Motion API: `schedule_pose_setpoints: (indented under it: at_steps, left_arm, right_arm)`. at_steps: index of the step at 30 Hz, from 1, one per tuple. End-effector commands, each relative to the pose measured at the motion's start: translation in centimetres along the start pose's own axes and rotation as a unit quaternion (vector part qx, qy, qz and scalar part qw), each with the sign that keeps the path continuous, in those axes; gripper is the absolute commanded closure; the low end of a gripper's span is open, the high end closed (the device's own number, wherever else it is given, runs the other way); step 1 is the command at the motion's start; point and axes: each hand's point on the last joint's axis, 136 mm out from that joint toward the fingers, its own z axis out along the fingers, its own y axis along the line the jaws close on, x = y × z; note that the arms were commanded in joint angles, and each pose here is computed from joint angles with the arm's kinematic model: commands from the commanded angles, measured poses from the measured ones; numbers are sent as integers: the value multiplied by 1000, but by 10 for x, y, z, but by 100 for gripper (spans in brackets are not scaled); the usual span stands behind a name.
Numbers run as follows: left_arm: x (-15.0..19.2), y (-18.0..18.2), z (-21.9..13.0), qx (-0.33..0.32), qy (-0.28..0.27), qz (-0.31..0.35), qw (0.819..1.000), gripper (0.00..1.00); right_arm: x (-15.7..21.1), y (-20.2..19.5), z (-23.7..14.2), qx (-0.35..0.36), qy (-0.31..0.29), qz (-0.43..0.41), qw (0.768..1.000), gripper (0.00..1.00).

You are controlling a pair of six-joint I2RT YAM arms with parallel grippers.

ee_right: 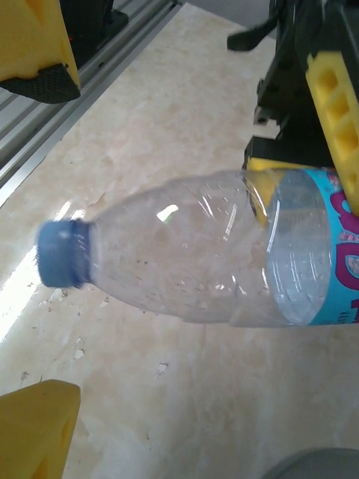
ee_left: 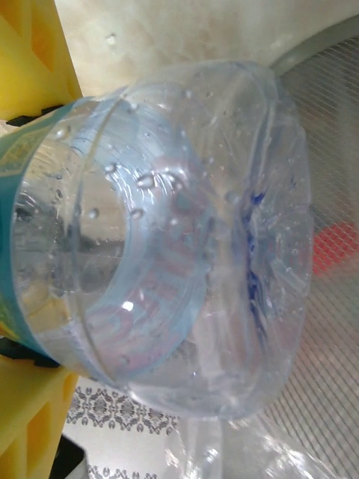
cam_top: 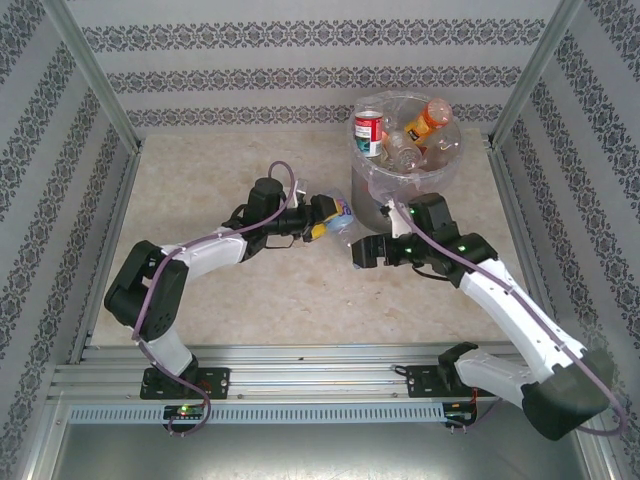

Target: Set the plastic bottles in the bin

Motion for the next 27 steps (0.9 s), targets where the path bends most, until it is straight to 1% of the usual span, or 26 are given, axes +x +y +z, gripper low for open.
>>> schedule_pose_setpoints:
  at_steps: [1,5,11,15,17,20,24,27]
  left_arm:
    - [11,0,-10,-12,29,4,1000,27]
    - [11,-8,-14,-4,28,8,1000,27]
    - [11,-14,-18,0,23,15,1000,27]
    - [5,-14,-24,-2,6,18,1000,27]
    - [1,-16,-29,-4,-10,26,1000,27]
    - [-2,-20,-31,-5,-12,30,999,27]
    - [-2,-21,-30,0,-11,27,1000,27]
    - [-2,-22,-30,0,-11,28,1000,27]
  right_arm:
    - [-4,4,12,1,2,-21,1000,8]
    - [1,6,29,-9,22,-15,1000,20]
    - [12,9,45,-11,52,-13,999,31]
    - [21,10,49,-10,65,-12,998,31]
    - [24,9,50,-7,67,-10,998,34]
    - [27,7,50,-7,70,-7,998,36]
    - [27,10,52,-14,71,-8,997,52]
    - [26,12,50,-14,66,-11,998,62]
